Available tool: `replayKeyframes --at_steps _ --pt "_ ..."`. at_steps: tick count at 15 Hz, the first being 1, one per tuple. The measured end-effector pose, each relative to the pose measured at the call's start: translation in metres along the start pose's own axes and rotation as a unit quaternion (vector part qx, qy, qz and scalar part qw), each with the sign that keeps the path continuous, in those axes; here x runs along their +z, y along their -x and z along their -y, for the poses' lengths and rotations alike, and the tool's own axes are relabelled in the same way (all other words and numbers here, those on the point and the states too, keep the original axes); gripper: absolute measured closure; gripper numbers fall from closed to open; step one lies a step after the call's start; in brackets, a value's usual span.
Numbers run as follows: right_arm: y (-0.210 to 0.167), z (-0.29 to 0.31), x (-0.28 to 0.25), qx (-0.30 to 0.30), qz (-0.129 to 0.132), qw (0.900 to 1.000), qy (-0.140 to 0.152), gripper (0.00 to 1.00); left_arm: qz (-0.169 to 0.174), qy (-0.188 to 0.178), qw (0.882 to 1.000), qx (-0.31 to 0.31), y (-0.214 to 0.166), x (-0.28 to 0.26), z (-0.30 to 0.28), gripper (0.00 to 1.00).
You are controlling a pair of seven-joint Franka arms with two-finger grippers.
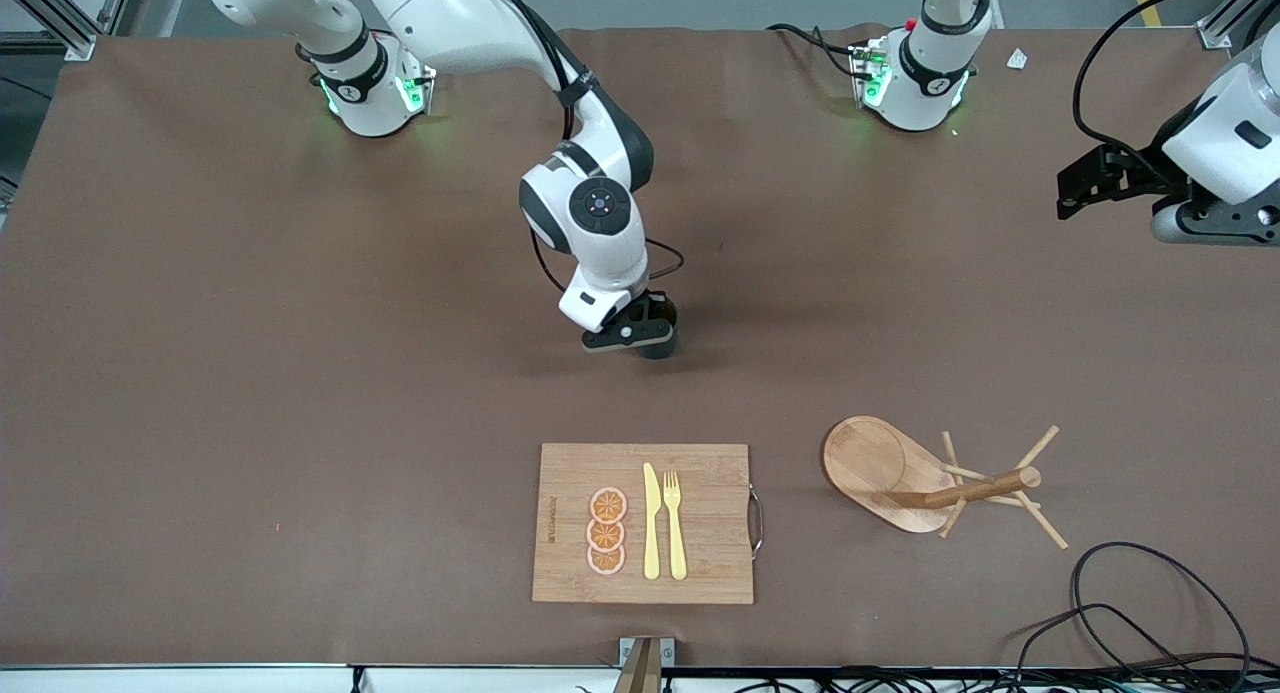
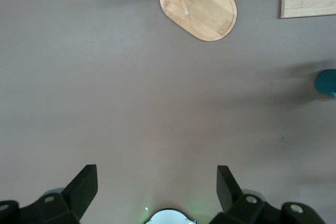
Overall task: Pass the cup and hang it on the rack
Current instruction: 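Lift the teal mug with the right gripper toward the table middle, then set the mug down, open the right gripper while the left gripper approaches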
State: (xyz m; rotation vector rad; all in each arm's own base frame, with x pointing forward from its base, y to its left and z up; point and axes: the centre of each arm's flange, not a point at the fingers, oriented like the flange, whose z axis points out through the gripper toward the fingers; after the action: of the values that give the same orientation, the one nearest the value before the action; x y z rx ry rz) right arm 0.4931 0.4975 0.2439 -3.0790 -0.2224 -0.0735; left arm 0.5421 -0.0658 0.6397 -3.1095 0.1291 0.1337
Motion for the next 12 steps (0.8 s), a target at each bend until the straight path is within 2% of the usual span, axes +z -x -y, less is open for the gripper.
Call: replayKeyframes --at_steps 3,5,6,10,12 --pt "0.0 0.002 0.0 -0.001 0.0 1.0 0.0 0.96 0.0 0.0 1.0 0.0 0.0 0.0 0.0 0.0" --pt "0.001 0.004 0.002 -0.003 0.0 1.0 0.0 0.86 -0.002 0.0 1.0 -0.001 0.0 0.0 0.0 0.0" --pt "0.002 0.005 0.003 -0.004 0.0 1.0 0.001 0.72 -0.006 0.0 1.0 -0.005 -0.001 -0.001 -0.002 0.0" --pt "-0.008 0.01 -0.011 -0.003 -0.01 1.0 -0.005 0.32 -0.014 0.002 0.999 -0.041 -0.009 0.004 -0.015 0.0" --pt "-0.017 0.007 -0.028 0.003 -0.008 1.0 -0.003 0.15 -0.019 0.003 0.999 -0.038 -0.015 0.008 -0.025 0.0"
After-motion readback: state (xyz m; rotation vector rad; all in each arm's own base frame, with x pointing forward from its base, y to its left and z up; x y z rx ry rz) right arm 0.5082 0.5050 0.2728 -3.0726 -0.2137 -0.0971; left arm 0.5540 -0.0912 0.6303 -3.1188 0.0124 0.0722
